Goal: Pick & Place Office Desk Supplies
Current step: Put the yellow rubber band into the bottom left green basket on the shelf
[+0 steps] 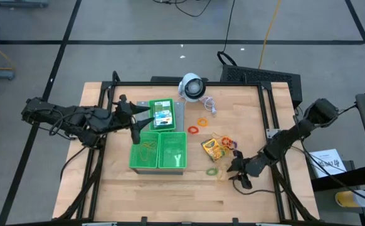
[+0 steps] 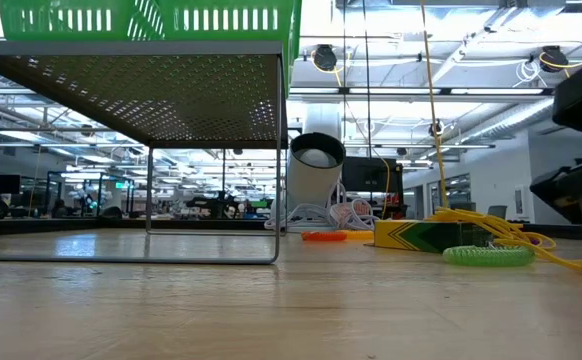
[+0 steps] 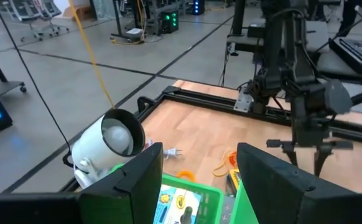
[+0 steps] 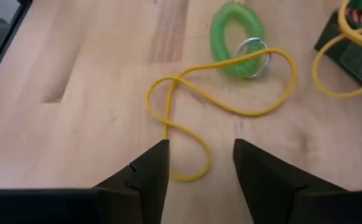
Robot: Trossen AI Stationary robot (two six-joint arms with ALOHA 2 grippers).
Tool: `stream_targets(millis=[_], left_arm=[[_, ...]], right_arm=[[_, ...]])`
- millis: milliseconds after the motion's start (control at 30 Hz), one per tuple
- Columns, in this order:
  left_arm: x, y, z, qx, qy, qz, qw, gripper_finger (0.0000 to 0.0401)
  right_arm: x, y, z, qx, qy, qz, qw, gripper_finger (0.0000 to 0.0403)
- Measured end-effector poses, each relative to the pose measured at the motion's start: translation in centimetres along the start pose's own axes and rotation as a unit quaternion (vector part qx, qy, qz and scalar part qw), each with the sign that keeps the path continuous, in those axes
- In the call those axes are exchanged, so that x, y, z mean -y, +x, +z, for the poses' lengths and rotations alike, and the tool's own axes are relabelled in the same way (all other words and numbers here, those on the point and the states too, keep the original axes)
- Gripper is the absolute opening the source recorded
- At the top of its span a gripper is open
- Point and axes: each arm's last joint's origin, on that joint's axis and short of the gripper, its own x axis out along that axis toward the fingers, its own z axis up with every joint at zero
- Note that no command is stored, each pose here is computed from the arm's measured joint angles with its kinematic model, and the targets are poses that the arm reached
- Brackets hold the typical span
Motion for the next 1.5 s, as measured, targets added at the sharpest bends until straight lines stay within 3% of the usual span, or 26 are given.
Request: stream_targets(millis=[167,333,500,733,800,967,1100,1500], left_arm=[[-0.1,0.1,0.0,0.0,-0.026,0.002,1.0,0.0214],[-0.1,0.1,0.0,0.0,-0.044,0.002,0.999,0.0214],[-0.1,0.1,0.0,0.0,-0.064,0.002,0.998,0.0214],[0.0,0.0,0.5,0.023,-0.074,-0.003,0.997,0.0214],[0.0,0.0,0.6,0.027,-0.07,-0.004,0.997,0.0214],[0.0,0.0,0.8,0.035,-0.058,-0.005,0.998,0.0214],[0.1,0.0,0.9,0.04,-0.063,-0.007,0.997,0.0214],[0.3,0.4,0.7,0.034,-0.056,-0.004,0.998,0.0214]], right_arm=[[0.2,0.8,-0.6,-0.016,-0.014,-0.021,1.0,0.0169],[0.8,1.4,-2.0,-0.06,-0.069,-0.067,0.994,0.0156],[1.3,1.4,-3.2,-0.108,-0.099,-0.097,0.984,0.0104],[1.2,1.4,-3.3,-0.116,-0.111,-0.091,0.983,0.0014],[1.2,1.4,-3.3,-0.116,-0.112,-0.091,0.983,0.0005],[1.0,0.9,-2.8,-0.089,-0.11,-0.085,0.986,0.0001],[0.3,-0.2,-1.3,-0.03,-0.122,-0.062,0.99,0.0],[-0.6,-4.2,2.0,0.123,-0.161,-0.049,0.978,0.0]])
